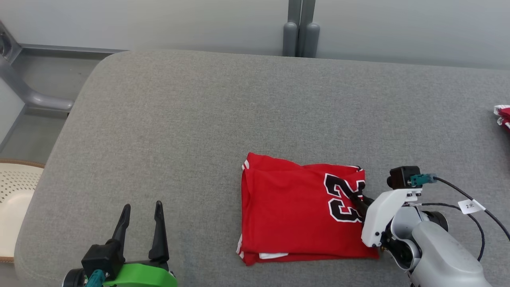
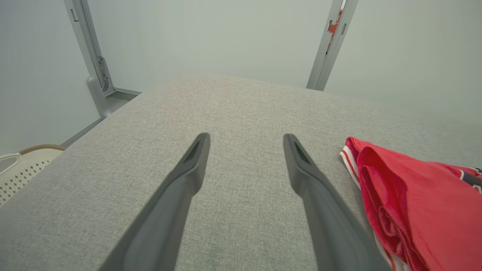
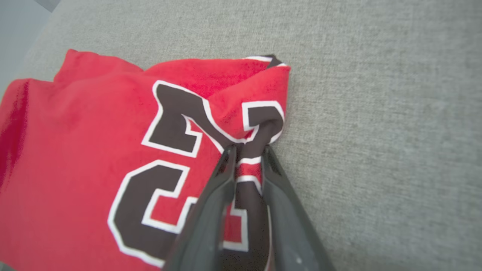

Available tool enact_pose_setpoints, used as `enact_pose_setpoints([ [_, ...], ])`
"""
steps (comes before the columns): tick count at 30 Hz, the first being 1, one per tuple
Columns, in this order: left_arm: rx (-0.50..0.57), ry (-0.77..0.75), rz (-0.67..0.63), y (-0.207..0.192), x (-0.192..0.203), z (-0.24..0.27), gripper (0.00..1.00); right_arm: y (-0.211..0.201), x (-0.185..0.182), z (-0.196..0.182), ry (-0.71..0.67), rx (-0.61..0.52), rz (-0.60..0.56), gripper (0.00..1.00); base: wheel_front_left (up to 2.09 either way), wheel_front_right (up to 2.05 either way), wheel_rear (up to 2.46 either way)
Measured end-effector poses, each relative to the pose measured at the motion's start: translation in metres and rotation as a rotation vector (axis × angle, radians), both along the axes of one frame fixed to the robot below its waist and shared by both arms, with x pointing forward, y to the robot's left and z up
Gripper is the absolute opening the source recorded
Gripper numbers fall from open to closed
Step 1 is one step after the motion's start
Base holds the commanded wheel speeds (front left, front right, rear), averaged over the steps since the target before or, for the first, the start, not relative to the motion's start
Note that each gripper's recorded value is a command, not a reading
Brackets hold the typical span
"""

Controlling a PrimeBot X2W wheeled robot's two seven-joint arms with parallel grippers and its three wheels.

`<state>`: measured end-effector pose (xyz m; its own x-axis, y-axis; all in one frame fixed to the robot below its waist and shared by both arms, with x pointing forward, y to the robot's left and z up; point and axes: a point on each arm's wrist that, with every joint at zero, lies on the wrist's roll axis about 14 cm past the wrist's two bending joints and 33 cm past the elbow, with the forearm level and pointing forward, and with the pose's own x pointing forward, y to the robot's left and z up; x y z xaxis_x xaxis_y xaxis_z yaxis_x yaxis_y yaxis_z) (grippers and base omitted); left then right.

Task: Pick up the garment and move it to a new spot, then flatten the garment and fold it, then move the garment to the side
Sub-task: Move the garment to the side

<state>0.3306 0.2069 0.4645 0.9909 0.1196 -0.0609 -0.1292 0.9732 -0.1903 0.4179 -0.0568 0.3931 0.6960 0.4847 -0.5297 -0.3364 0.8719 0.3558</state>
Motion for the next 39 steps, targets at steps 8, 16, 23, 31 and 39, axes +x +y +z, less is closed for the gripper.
enact_pose_setpoints([
  [8,0.013,-0.006,-0.063,-0.016,0.014,0.001,1.0,-0.044,0.024,0.025,-0.13,-0.035,-0.092,0.0,0.0,0.0,0.0],
  [16,0.019,-0.029,-0.199,-0.055,0.041,0.005,1.0,-0.132,0.032,0.048,-0.22,-0.112,-0.272,0.0,0.0,0.0,0.0],
  [23,0.023,-0.05,-0.345,-0.102,0.069,0.007,1.0,-0.203,0.016,0.064,-0.255,-0.157,-0.439,0.0,0.0,0.0,0.0],
  [31,0.027,-0.052,-0.516,-0.158,0.092,-0.001,1.0,-0.262,-0.01,0.074,-0.277,-0.208,-0.59,0.0,0.0,0.0,0.0],
  [39,0.011,-0.01,-0.564,-0.175,0.1,-0.021,1.0,-0.276,-0.002,0.081,-0.298,-0.251,-0.615,0.0,0.0,0.0,0.0],
])
